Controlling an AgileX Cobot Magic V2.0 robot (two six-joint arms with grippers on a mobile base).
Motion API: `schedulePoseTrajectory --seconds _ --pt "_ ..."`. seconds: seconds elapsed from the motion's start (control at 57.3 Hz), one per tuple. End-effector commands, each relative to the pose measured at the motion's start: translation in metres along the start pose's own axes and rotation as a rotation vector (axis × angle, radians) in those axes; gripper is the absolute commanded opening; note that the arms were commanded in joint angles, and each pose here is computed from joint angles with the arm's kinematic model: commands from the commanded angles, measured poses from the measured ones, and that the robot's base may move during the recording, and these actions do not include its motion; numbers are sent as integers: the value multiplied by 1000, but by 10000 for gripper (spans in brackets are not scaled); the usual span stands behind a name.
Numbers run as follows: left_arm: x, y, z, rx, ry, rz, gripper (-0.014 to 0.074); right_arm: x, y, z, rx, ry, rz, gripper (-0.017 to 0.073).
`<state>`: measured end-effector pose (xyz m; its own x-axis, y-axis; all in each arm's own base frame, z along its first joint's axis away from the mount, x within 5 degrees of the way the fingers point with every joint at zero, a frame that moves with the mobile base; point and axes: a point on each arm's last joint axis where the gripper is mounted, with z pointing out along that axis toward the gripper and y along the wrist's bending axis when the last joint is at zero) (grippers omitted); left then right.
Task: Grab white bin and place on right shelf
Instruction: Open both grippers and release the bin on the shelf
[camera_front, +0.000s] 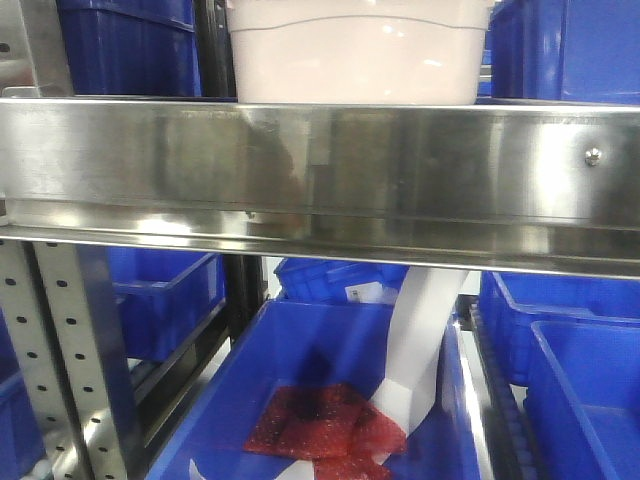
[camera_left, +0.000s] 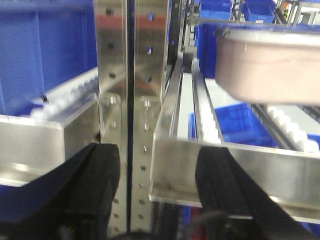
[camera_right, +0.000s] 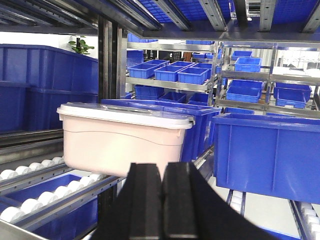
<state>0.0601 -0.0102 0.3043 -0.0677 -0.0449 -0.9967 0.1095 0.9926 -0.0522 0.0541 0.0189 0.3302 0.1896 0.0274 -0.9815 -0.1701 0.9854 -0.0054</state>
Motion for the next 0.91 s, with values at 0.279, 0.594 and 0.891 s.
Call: schedulePoseTrajectory --seconds 0.279,0.594,0.891 --pt "61 3 -10 57 -167 -5 -118 -9 -2 1 24 -32 20 70" --pt "98 9 1 12 -186 -26 -118 -9 -2 1 22 -31 20 70" --pt "97 9 1 5 -196 -3 -118 -9 -2 1 19 -30 20 70"
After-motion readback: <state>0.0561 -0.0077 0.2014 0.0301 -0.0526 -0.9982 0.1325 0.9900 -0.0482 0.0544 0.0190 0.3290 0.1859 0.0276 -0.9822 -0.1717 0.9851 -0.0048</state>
